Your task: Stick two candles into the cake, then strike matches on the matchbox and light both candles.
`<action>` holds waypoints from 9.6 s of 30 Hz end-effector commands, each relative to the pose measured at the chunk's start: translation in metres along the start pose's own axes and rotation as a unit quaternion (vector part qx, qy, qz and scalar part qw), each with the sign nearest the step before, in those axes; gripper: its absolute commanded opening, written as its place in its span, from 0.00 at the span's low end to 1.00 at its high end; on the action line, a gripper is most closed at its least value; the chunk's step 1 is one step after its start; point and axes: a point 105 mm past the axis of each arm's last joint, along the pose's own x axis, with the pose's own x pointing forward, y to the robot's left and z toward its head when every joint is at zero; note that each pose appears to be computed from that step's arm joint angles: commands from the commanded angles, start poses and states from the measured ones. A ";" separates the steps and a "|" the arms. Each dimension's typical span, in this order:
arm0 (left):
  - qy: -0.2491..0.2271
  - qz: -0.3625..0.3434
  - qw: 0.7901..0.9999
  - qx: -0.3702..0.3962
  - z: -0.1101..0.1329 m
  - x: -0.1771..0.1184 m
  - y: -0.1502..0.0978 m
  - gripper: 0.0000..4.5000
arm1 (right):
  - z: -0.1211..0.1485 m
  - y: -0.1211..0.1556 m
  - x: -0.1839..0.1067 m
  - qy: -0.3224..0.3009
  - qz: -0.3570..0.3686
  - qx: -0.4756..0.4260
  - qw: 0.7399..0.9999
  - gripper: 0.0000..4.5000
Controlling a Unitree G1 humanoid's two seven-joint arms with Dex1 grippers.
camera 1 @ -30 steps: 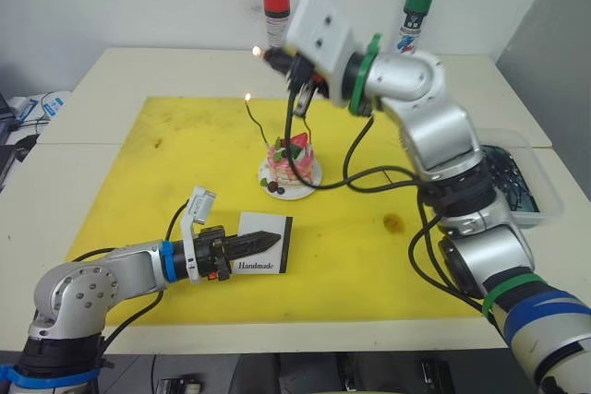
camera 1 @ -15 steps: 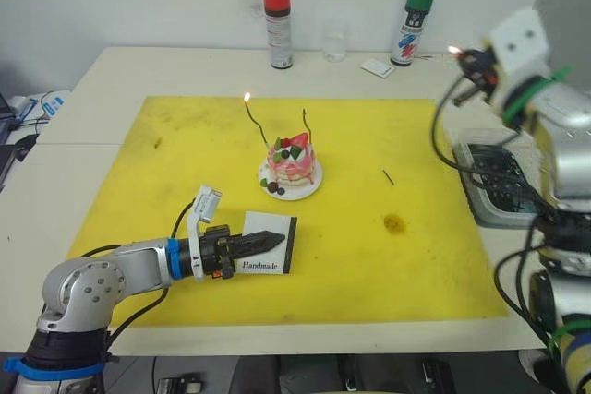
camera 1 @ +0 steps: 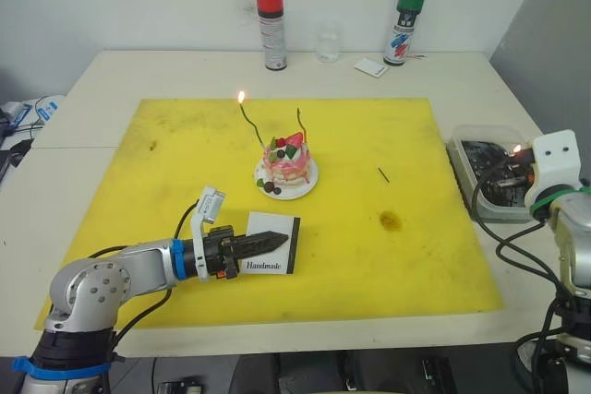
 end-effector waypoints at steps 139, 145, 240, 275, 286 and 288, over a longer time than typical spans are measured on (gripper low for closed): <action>-0.019 -0.049 0.998 0.046 0.039 0.036 -0.020 0.00 | 0.082 0.232 -0.128 -0.235 0.544 -0.232 0.772 0.00; -0.018 -0.053 0.997 0.045 0.038 0.035 -0.021 0.00 | 0.082 0.235 -0.127 -0.238 0.545 -0.232 0.770 0.00; 0.017 0.001 0.995 0.097 0.040 0.003 -0.011 0.00 | 0.010 0.220 -0.062 -0.153 0.388 -0.018 0.909 0.68; 0.022 -0.001 0.996 0.088 0.033 0.003 -0.011 0.00 | -0.009 0.235 -0.072 -0.052 0.412 -0.013 0.910 0.01; 0.024 -0.001 0.996 0.088 0.032 0.004 -0.011 0.00 | -0.011 0.234 -0.071 -0.080 0.400 -0.050 0.912 0.37; 0.024 -0.001 0.996 0.088 0.032 0.005 -0.011 0.00 | -0.008 0.235 -0.073 -0.097 0.398 -0.038 0.912 0.37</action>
